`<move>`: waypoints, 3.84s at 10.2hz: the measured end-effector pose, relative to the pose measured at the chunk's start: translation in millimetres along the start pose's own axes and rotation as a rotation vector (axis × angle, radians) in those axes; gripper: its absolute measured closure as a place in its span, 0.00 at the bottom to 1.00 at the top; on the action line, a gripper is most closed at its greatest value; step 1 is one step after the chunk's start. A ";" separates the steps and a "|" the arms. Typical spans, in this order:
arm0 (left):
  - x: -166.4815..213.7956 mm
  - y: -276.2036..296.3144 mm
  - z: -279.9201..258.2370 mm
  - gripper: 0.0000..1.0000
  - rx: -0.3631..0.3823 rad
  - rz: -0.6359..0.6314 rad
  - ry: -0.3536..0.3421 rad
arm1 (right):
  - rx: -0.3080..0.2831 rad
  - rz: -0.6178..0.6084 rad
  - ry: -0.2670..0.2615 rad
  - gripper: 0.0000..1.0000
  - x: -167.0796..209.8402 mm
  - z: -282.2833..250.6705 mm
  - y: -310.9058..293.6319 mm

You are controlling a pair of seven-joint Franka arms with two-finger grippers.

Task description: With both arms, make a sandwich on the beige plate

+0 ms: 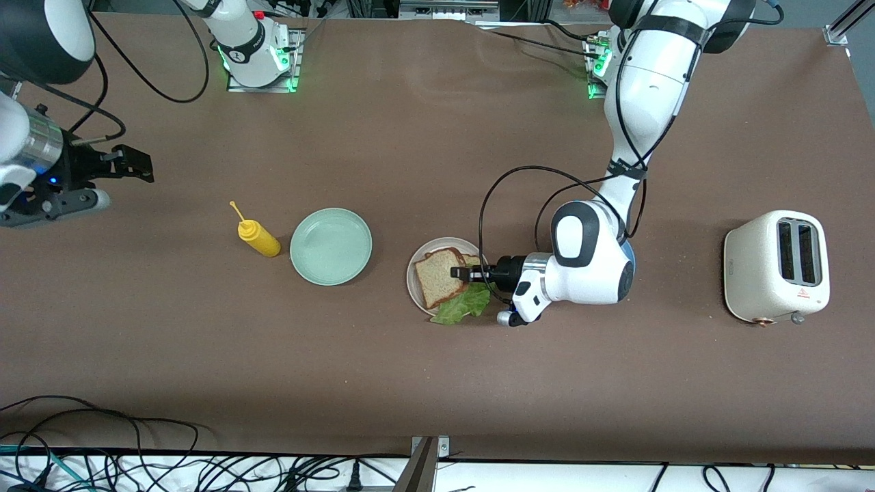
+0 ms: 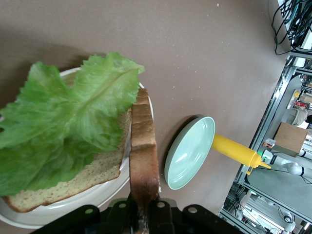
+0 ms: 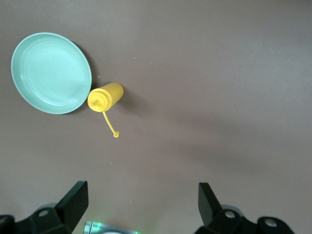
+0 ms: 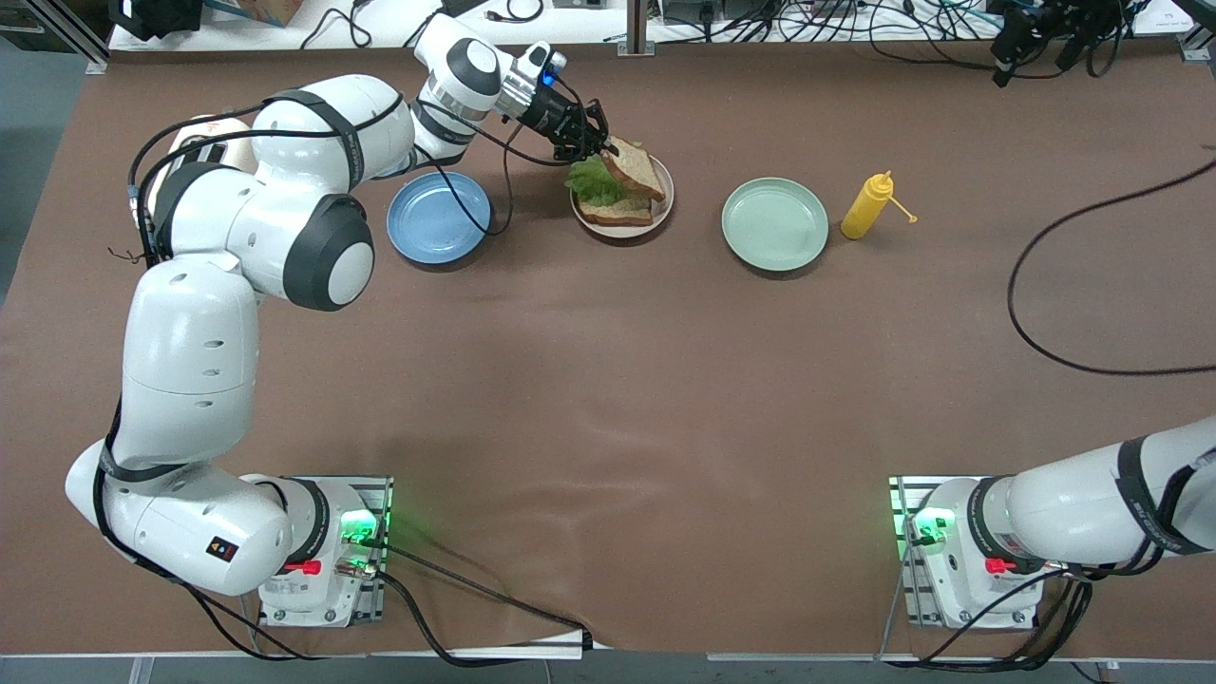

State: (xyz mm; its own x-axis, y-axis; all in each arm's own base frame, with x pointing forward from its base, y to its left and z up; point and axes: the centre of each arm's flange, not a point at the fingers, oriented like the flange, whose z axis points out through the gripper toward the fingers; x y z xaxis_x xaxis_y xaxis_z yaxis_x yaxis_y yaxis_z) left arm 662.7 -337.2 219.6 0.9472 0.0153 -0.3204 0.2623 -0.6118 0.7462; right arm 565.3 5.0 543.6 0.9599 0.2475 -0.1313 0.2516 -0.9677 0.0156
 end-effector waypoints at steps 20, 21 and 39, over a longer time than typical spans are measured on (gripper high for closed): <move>26.4 -58.1 -173.6 0.00 0.510 0.253 0.008 | 0.021 0.377 0.137 0.00 -29.9 -37.9 13.0; 23.3 -60.9 -194.8 0.00 0.547 0.244 0.001 | 0.028 0.382 0.140 0.00 -30.1 -38.3 15.2; -156.7 24.5 -436.3 0.00 0.911 0.118 0.131 | 0.046 0.400 0.102 0.00 -21.6 -45.3 29.6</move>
State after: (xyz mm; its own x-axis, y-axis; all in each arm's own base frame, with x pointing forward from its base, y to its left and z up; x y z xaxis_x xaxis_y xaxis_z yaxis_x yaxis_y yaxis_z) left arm 601.2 -9.5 542.6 0.9863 -0.0317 -0.1618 -0.0312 -0.9995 0.0055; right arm 557.6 -26.8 591.8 0.9888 -0.1469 -0.0245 -0.1470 -0.9891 0.0010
